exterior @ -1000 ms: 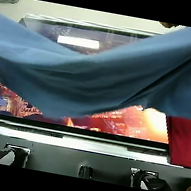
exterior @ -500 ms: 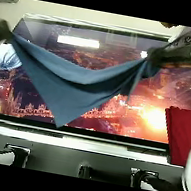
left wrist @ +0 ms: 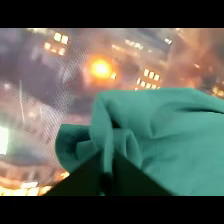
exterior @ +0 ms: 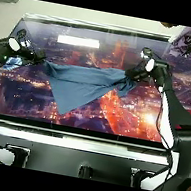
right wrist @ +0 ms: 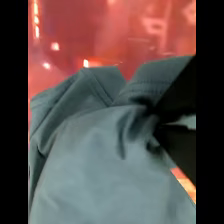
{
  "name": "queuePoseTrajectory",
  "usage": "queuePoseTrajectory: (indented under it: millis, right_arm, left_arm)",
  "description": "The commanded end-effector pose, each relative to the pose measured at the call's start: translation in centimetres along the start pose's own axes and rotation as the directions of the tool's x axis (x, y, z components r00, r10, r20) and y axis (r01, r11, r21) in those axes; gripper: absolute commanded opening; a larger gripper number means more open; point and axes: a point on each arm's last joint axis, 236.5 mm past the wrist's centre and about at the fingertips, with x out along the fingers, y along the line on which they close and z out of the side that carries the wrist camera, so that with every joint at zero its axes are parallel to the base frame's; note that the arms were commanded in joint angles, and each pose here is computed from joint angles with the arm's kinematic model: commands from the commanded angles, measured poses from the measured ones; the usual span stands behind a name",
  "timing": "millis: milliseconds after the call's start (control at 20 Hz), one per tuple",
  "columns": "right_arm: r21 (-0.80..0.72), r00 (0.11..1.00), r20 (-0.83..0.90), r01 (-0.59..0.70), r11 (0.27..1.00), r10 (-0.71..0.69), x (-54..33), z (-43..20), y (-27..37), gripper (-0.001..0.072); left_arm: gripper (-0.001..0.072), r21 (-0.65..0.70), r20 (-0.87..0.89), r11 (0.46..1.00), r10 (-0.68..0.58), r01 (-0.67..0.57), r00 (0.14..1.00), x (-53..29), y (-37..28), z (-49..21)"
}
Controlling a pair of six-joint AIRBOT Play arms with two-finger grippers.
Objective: Fold the clothes and pants, and hang the long-sleeved shirts on hangers.
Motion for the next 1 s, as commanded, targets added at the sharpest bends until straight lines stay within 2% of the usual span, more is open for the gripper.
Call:
queuePoseTrajectory:
  millis: [0,50,100,150,250,350,450,550,700,950]
  right_arm:
    - [-0.035,0.997,0.000,0.081,0.996,-0.081,-0.4,0.5,-1.8,0.0255]
    - [-0.050,0.993,0.001,0.120,0.992,-0.120,-1.8,1.0,-2.9,0.0407]
    - [-0.051,0.991,0.001,0.135,0.990,-0.135,-3.6,1.4,-4.1,0.0442]
    - [-0.009,0.991,0.011,0.134,0.991,-0.134,-5.4,1.9,-5.6,0.0442]
    - [0.075,0.994,-0.009,0.108,0.991,-0.107,-8.6,1.6,-9.7,0.0491]
    - [0.208,0.993,-0.088,-0.065,0.976,0.085,-10.2,-0.7,-11.8,0.0491]
    - [0.326,0.932,-0.118,-0.289,0.900,0.342,-10.9,-3.1,-10.9,0.0491]
    - [0.398,0.865,-0.139,-0.398,0.827,0.482,-10.4,-5.3,-9.7,0.0492]
    - [0.423,0.830,-0.171,-0.425,0.800,0.531,-7.2,-7.9,-7.3,0.0491]
    - [0.394,0.848,-0.178,-0.404,0.825,0.500,-1.7,-9.4,-2.6,0.0490]
  left_arm:
    - [0.0514,-0.019,-0.028,1.000,0.003,-0.004,1.000,0.0,0.2,-0.5]
    - [0.0707,-0.022,-0.037,1.000,0.006,-0.007,0.999,-1.3,0.4,-0.4]
    - [0.0713,-0.025,-0.047,1.000,0.011,-0.012,0.999,-3.0,0.9,-0.3]
    - [0.0712,-0.035,-0.054,0.999,0.018,-0.020,0.998,-4.8,1.6,-0.3]
    - [0.0712,-0.049,-0.078,0.997,0.059,-0.063,0.995,-8.6,4.0,-0.7]
    - [0.0712,-0.086,-0.086,0.990,0.106,-0.113,0.991,-11.2,6.9,-2.1]
    - [0.0712,-0.139,-0.112,0.982,0.116,-0.131,0.987,-12.0,9.0,-4.9]
    - [0.0712,-0.183,-0.166,0.976,0.088,-0.119,0.982,-11.4,9.4,-9.0]
    - [0.0711,-0.215,-0.235,0.972,0.040,-0.092,0.971,-9.8,8.5,-13.4]
    - [0.0711,-0.168,-0.267,0.982,0.036,-0.083,0.963,-8.2,7.0,-15.2]
